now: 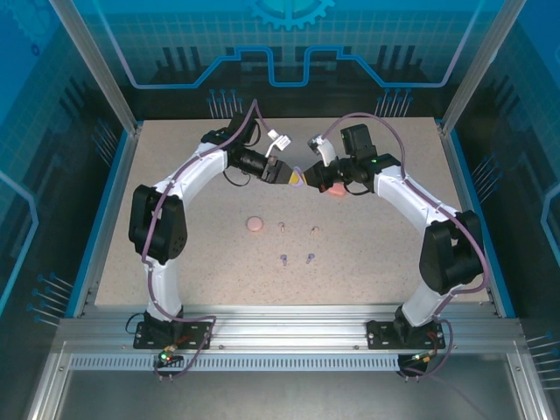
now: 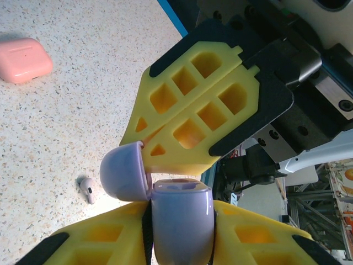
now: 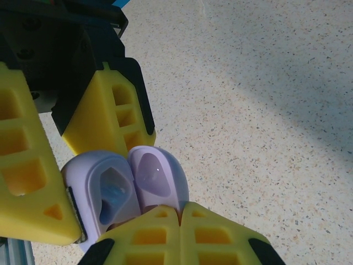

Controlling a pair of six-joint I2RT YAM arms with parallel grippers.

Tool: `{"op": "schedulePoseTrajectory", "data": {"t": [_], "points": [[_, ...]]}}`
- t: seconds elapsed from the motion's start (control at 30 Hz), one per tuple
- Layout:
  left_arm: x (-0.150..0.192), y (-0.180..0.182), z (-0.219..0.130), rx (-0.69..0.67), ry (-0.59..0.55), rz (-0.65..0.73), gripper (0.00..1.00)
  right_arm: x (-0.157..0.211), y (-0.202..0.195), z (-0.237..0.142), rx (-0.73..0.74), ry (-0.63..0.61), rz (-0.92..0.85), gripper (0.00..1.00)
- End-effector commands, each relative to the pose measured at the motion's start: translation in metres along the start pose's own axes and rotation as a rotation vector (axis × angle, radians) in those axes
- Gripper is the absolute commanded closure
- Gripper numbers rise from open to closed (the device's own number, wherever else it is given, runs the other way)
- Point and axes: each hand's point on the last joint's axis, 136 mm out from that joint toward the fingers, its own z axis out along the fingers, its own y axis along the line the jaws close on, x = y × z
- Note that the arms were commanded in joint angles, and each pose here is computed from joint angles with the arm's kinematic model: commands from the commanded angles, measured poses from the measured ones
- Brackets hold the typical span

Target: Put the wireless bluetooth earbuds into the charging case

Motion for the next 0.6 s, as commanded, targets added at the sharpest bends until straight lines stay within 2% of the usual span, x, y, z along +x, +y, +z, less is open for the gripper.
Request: {"op": "schedulePoseTrajectory", "data": {"t": [0.0, 0.13, 0.3, 0.4, 0.57], "points": [[-0.0013, 0.0004, 0.0056, 0.032, 0.008, -0.001, 0.66, -0.019, 0.0081, -0.0088, -0.027, -0.045, -0.017, 1.0], [-0.0028, 0.0012, 0.0056, 0.031, 0.006, 0.001, 0.61, -0.0187, 0.0086, -0.0077, -0.028, -0.04, -0.02, 1.0], [-0.0034, 0.0015, 0.006, 0.03, 0.007, 0.002, 0.64, -0.0179, 0.0081, -0.0072, -0.025, -0.035, -0.021, 1.0], [-0.0037, 0.0015, 0.006, 0.03, 0.006, 0.006, 0.7, -0.0175, 0.0087, -0.0068, -0.024, -0.032, -0.023, 1.0], [-0.0026, 0.0013, 0.0062, 0.033, 0.008, 0.004, 0.9, -0.0203, 0.0077, -0.0079, -0.013, -0.036, -0.024, 1.0]]}}
